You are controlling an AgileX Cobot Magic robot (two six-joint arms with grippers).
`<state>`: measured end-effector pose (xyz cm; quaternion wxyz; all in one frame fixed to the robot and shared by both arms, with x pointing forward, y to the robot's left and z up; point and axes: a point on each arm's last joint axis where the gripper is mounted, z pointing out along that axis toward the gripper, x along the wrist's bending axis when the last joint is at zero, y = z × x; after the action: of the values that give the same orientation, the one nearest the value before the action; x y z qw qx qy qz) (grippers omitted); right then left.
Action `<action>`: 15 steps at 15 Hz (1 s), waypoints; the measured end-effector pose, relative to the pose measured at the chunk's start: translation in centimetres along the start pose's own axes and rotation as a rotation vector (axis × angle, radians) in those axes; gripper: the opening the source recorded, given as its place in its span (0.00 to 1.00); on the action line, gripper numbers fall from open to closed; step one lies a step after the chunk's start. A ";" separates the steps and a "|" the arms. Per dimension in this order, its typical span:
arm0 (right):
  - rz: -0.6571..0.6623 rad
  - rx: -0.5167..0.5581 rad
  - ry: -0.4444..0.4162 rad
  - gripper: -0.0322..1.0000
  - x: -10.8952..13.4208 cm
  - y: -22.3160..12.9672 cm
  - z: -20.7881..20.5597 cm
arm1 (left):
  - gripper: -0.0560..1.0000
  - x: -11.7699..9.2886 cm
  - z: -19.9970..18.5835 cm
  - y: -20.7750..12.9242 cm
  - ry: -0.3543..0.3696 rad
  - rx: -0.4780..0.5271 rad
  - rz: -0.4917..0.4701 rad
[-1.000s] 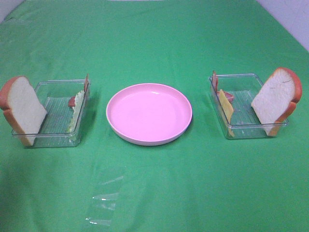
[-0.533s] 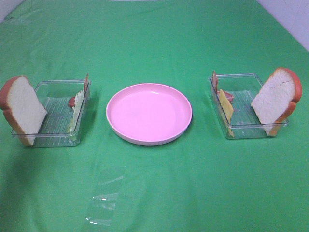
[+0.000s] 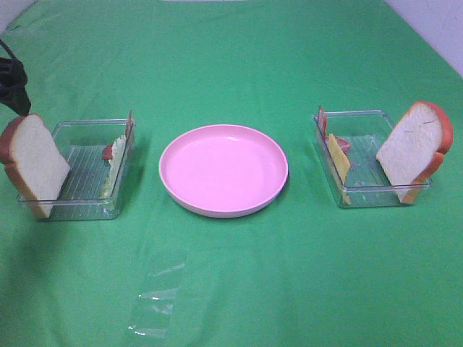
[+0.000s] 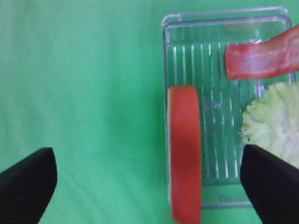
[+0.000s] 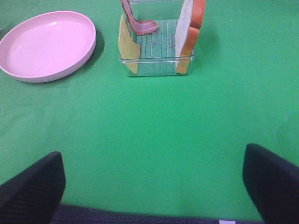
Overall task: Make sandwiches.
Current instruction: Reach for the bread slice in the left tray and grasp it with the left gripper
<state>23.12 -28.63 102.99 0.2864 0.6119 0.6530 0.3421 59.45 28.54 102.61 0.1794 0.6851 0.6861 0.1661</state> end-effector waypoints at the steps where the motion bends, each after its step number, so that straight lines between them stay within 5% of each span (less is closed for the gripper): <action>1: 0.000 0.000 0.000 0.98 0.0 0.0 0.0 | 0.99 -0.1 0.5 0.3 -0.011 -0.009 0.002; 4: 0.000 0.000 0.000 0.98 0.0 0.0 0.0 | 0.99 -0.9 4.3 0.5 -0.095 0.012 -0.018; 12: 0.000 0.000 0.000 0.98 0.0 0.0 0.0 | 0.96 -1.3 7.6 -0.4 -0.137 0.080 -0.037; 14: 0.000 0.000 0.000 0.98 0.0 0.0 0.0 | 0.83 -1.3 7.6 -0.4 -0.139 0.086 -0.036; 15: 0.000 0.000 0.000 0.98 0.0 0.0 0.0 | 0.59 -1.3 7.4 -0.5 -0.141 0.100 -0.035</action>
<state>23.12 -28.63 102.99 0.2864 0.6119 0.6530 0.3421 62.48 27.06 95.88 0.1957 0.6913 0.6910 0.0796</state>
